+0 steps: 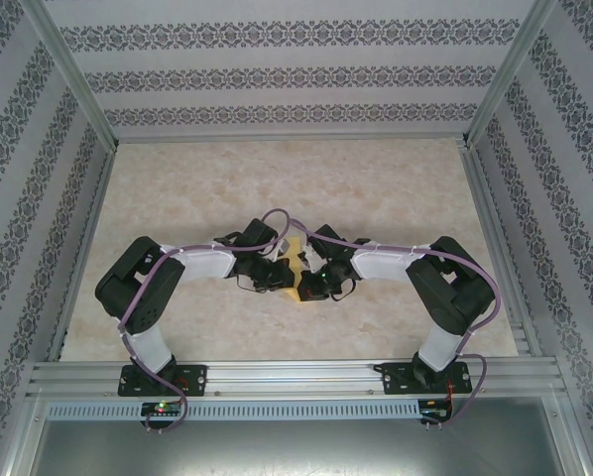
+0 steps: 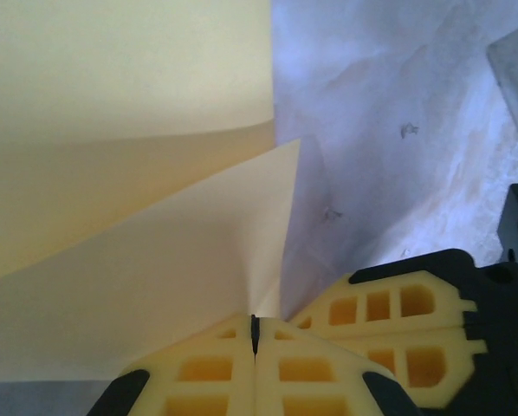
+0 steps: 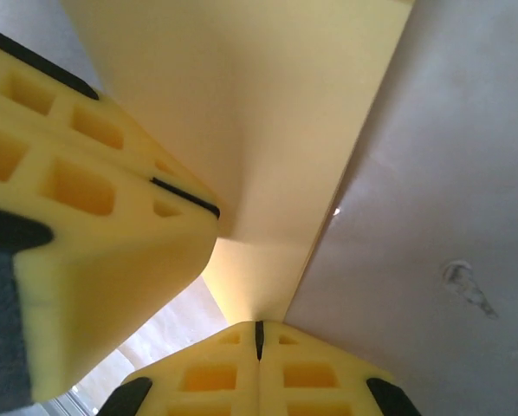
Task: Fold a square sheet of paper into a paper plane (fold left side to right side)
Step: Third fold the triangle at the center of the table.
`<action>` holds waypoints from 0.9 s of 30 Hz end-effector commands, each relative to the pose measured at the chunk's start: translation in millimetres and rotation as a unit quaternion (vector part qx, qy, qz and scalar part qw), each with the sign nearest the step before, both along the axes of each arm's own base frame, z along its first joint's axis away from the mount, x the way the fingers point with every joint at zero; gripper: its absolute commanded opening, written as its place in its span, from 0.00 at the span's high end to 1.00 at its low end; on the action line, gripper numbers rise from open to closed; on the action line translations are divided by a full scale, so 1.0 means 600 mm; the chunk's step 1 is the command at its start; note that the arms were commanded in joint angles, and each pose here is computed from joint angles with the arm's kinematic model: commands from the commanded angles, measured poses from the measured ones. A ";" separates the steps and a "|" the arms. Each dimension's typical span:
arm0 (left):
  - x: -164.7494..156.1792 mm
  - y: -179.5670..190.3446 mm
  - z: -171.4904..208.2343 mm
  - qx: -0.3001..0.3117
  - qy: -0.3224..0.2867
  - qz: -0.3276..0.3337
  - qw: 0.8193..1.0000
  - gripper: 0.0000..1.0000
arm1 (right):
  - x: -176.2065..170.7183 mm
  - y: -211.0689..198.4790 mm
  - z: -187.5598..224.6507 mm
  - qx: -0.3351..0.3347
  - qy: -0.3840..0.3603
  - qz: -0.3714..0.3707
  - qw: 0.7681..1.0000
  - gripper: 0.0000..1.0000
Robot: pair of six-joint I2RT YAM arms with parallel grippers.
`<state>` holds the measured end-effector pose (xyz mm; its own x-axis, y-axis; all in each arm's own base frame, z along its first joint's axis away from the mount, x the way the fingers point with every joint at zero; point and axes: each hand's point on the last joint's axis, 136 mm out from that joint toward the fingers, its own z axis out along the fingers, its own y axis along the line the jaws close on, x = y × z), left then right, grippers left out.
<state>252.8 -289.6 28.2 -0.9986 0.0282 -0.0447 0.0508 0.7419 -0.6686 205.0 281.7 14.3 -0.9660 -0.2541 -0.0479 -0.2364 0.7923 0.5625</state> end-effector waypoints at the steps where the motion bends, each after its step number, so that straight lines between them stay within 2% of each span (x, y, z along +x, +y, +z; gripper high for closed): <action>1: 0.001 -0.001 -0.015 0.007 -0.014 0.003 1.000 0.94 | -0.018 -0.042 -0.042 -0.079 0.013 0.007 0.997 1.00; 12: 0.007 0.026 -0.038 0.037 -0.066 0.008 0.997 0.94 | -0.024 -0.052 -0.049 -0.105 0.021 0.013 0.994 1.00; 20: 0.021 0.060 -0.038 0.055 -0.119 0.048 0.990 0.91 | -0.028 -0.054 -0.053 -0.110 0.026 0.017 0.993 1.00; 27: 0.037 0.078 -0.031 0.062 -0.139 0.071 0.986 0.89 | -0.030 -0.057 -0.054 -0.114 0.028 0.018 0.993 1.00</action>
<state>259.3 -268.5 18.8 -0.9635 -0.0304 -0.2658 0.1492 0.7636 -0.6282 206.1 280.9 13.5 -0.9569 -0.2869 -0.0454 -0.2669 0.8070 0.5267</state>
